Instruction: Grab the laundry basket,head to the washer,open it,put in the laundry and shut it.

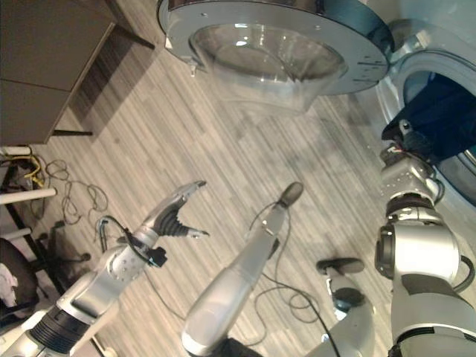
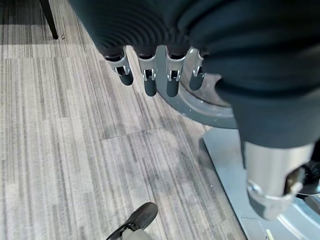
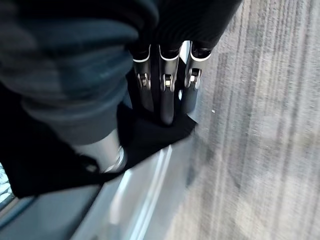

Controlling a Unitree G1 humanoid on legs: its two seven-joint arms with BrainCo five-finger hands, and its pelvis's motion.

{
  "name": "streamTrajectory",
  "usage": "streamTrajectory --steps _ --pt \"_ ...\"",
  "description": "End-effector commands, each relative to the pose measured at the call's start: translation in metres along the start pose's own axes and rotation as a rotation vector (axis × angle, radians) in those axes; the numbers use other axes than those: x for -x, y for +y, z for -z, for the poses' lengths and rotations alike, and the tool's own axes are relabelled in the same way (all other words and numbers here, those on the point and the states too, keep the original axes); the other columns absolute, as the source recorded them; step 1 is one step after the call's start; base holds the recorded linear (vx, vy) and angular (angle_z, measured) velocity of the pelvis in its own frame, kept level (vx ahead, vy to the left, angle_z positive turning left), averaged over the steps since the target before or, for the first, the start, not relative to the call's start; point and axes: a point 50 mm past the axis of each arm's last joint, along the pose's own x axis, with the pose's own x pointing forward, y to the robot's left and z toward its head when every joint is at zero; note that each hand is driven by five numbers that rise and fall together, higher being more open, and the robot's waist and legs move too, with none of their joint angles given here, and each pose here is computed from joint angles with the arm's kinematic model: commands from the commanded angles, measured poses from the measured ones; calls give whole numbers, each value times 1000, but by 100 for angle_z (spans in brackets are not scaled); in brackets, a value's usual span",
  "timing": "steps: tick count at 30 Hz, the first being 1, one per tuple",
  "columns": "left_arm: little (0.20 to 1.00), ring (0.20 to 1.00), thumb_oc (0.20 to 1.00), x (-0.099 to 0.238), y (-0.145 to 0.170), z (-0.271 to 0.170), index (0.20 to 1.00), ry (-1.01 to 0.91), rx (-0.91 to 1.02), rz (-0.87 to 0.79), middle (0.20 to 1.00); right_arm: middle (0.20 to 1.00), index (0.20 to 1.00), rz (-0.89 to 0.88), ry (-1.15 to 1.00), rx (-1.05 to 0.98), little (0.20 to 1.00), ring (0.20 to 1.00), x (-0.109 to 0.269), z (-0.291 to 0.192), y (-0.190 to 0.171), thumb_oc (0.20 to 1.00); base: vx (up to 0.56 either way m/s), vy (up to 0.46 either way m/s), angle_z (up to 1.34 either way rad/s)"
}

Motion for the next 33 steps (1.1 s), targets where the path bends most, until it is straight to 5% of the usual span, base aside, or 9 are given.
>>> streamTrajectory --steps 1,6,9,14,21,22,23,29,33 --pt "1000 1000 1000 -1 -9 -7 1000 -42 52 -26 1000 200 200 19 -200 30 200 200 -3 -43 -22 200 -18 12 -7" --pt "1000 1000 1000 -1 -8 -8 1000 -54 58 -24 1000 200 200 -59 -299 -7 200 200 3 -63 -4 200 -25 14 -18" --pt "1000 1000 1000 -5 -1 -15 1000 -107 68 -17 1000 200 200 -119 -658 -126 200 200 33 -175 16 200 -24 -10 -40" --pt "1000 1000 1000 0 5 -18 1000 -125 83 -10 1000 200 200 -104 -964 -188 200 200 77 -256 11 200 6 -35 -10" --pt "1000 1000 1000 2 13 -12 1000 -110 88 -75 1000 200 200 -35 -801 50 200 200 46 -196 17 200 -7 0 -4" --pt "1000 1000 1000 1 14 -12 1000 -110 86 -82 1000 435 435 -12 -713 94 435 435 34 -173 13 435 -43 16 -3" --pt "1000 1000 1000 1 13 -10 1000 -99 78 -78 1000 1000 1000 5 -533 165 1000 1000 15 -131 7 1000 -32 20 -6" --pt "1000 1000 1000 -3 10 -5 1000 -69 72 -70 1000 1000 1000 -168 -266 189 1000 1000 9 -47 33 1000 -31 33 -10" --pt "1000 1000 1000 -2 5 -4 1000 -67 36 -30 1000 1000 1000 -499 -59 -87 1000 1000 35 39 46 1000 -21 38 -14"
